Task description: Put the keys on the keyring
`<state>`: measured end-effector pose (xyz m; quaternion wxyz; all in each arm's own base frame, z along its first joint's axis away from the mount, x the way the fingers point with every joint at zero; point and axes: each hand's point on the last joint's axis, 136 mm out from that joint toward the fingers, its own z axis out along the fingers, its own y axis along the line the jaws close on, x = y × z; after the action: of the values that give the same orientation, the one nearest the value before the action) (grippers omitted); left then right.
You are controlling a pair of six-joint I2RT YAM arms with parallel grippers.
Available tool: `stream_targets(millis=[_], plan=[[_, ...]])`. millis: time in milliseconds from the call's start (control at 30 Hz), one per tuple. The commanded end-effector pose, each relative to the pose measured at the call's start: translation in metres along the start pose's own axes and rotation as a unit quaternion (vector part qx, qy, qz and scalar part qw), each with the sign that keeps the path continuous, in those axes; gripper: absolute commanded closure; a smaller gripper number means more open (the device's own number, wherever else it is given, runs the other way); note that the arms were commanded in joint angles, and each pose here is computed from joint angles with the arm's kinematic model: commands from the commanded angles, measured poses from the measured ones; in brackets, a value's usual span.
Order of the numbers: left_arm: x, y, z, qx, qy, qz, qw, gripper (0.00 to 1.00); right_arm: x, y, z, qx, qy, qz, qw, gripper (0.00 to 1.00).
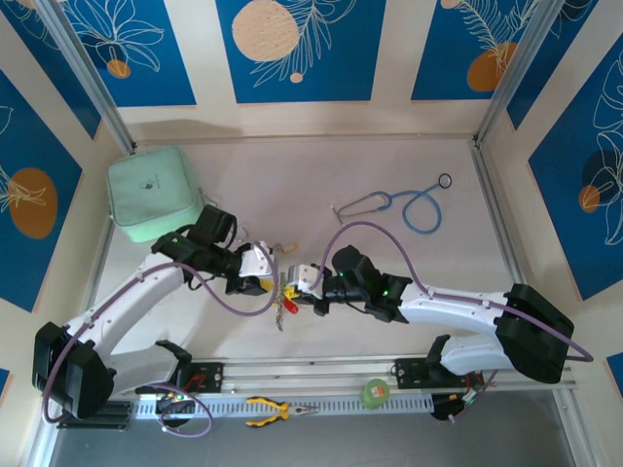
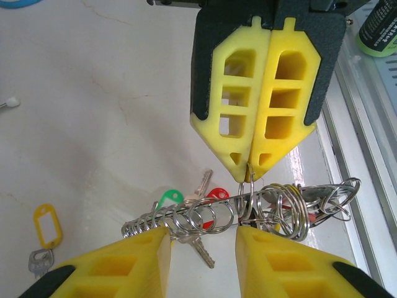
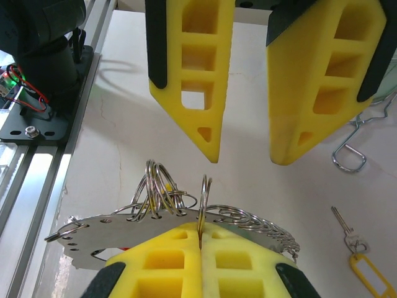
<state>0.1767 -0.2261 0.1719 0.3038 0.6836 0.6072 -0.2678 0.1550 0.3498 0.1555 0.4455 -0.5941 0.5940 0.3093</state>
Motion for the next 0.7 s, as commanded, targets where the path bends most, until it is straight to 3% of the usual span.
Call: stream_targets(millis=[0, 400, 667], plan=[[-0.0032, -0.0115, 0.0011, 0.023, -0.016, 0.012, 1.000, 0.67, -0.0158, -0.0045, 0.0003, 0.003, -0.019, -0.007, 1.000, 1.00], [-0.0021, -0.0188, 0.0038, 0.032, -0.026, 0.010, 0.999, 0.60, -0.0163, -0.0052, 0.0012, 0.007, -0.018, -0.002, 1.000, 1.00], [-0.0038, -0.0164, 0.0087, 0.026, -0.031, 0.022, 0.999, 0.67, -0.0195, -0.0042, 0.0019, 0.005, -0.022, -0.004, 1.000, 1.00]])
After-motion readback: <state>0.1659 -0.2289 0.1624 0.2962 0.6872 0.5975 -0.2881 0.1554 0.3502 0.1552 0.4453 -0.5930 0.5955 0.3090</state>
